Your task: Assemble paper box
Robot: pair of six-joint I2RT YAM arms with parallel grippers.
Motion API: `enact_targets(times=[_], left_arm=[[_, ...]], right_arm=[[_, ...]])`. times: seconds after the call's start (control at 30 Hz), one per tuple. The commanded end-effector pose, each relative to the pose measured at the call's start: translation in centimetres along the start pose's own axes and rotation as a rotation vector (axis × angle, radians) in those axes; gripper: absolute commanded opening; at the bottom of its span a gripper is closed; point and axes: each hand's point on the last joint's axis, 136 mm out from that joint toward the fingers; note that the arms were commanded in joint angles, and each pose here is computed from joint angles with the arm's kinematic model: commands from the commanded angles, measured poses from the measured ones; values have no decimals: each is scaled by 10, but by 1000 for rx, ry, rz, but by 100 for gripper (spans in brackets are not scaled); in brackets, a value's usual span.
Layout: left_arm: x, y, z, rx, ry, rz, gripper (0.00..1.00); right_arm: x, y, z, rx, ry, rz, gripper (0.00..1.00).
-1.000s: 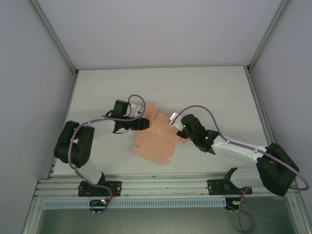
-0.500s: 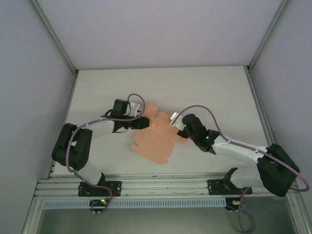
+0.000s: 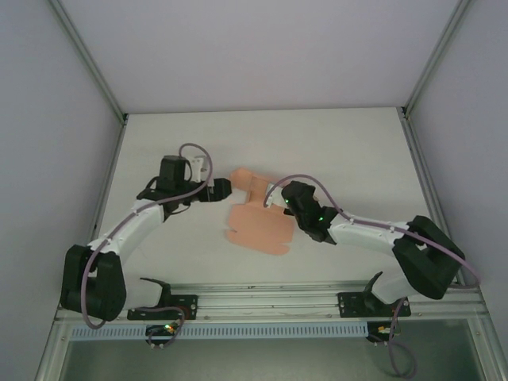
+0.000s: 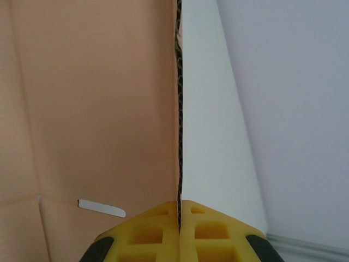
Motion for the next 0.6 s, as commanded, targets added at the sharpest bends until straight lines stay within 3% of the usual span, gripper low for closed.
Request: enact_targets(times=[0.0,0.1,0.23,0.57], left_arm=[[10,37,-36,86,-122,-157,100],[0,55,-60,135,-155,-173,100],[-31,55,-69,132,-96,-97,99],[-85,26,-17,-30,135,53,58]], right_arm=[[-3,-15,-9,135,37,118,0],[-7,-9,-14,176,48,130,0],[-8,-7,-19,173,40,142,0],[-6,-12,-18,127,39,150,0]])
Point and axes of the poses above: each hand's point on the last joint's axis, 136 mm out from that joint toward the fingers, its own x axis back along the fingers, its own y axis along the line the jaws close on, z = x × y, and after that the axes turned 15 degrees about x, right-handed
